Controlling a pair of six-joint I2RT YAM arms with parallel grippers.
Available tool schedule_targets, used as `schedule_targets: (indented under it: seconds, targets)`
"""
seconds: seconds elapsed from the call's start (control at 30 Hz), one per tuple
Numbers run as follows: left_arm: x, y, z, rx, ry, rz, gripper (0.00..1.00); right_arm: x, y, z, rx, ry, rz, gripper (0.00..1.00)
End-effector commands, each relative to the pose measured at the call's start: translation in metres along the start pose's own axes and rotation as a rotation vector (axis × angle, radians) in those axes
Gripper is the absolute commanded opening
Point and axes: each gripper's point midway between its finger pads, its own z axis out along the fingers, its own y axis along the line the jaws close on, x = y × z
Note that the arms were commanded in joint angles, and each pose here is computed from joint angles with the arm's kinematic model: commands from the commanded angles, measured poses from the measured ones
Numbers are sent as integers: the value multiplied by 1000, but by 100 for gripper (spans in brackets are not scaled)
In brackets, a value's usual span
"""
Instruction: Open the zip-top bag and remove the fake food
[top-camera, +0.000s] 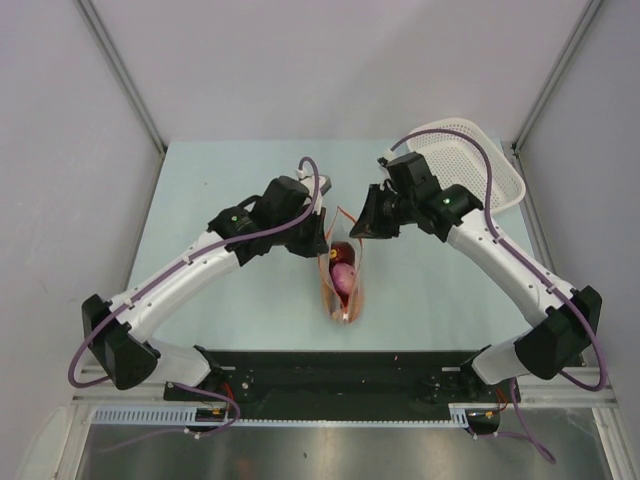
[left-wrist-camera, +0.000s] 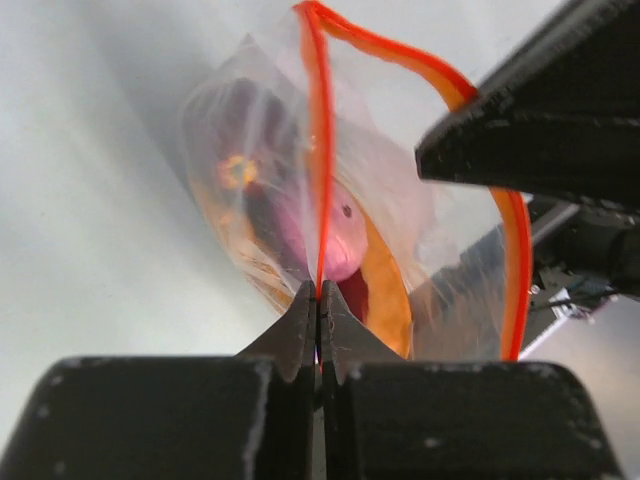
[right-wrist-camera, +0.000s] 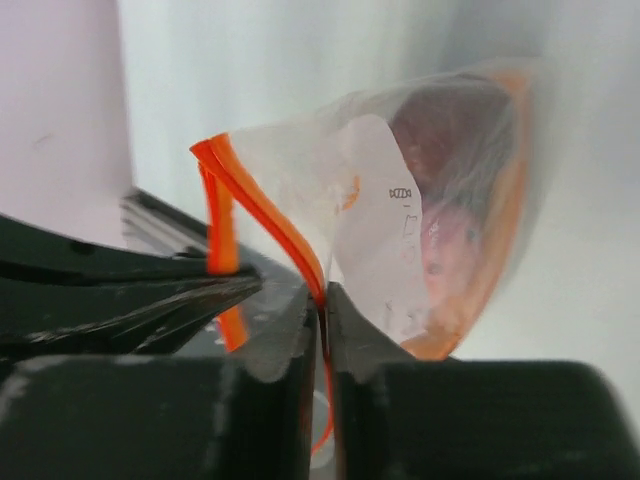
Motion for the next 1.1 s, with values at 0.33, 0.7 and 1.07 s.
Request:
schedule_targets:
  seconds: [0.33, 0.7, 1.07]
  targets:
    - [-27, -60, -8, 306, -84, -96, 0, 12, 0, -75, 239, -66, -218, 43]
    - [-30, -61, -4, 307, -98, -113, 0, 48, 4, -7, 123, 23, -134, 0]
    - [-8, -31, 6, 187, -94, -142, 0, 70, -55, 42, 201, 39, -151, 41]
